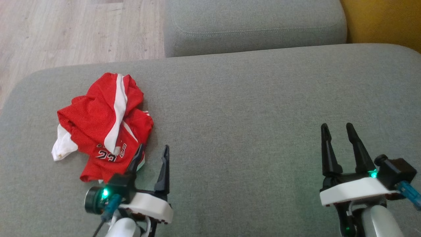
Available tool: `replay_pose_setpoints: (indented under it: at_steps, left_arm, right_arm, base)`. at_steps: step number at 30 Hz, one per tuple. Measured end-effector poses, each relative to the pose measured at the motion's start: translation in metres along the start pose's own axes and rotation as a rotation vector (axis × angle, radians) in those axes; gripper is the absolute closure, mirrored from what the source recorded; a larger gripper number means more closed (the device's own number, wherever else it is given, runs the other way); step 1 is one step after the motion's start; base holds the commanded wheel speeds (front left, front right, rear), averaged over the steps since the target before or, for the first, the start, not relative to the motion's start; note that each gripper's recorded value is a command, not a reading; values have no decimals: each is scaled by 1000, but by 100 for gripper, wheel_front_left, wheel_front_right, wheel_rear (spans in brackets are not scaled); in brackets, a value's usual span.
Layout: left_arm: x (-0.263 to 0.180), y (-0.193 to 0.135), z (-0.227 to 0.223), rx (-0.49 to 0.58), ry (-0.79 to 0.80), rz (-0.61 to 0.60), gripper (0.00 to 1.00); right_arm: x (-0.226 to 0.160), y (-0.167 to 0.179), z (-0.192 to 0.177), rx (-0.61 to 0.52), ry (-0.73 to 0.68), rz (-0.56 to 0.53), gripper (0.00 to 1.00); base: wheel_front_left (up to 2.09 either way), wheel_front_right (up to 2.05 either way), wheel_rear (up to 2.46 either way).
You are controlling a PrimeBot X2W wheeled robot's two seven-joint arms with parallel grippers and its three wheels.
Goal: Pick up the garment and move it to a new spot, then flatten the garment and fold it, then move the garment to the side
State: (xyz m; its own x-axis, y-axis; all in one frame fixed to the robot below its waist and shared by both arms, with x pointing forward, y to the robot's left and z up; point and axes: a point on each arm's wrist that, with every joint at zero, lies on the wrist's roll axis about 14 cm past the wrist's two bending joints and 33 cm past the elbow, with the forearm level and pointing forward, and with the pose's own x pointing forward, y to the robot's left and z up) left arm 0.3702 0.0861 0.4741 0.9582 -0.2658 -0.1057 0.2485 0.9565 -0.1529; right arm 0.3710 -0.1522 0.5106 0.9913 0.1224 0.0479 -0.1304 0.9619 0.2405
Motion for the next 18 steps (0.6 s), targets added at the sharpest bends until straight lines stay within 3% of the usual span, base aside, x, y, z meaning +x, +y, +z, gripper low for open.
replay_pose_setpoints:
  at_steps: [9,18]
  left_arm:
    - [3,-13,1,155,-25,-44,0]
    - [4,-6,22,29,-103,15,0]
  right_arm:
    - [1,11,0,-141,-6,49,0]
    - [1,10,4,-63,-39,38,0]
  base:
    - [0,0,0]
    - [0,0,0]
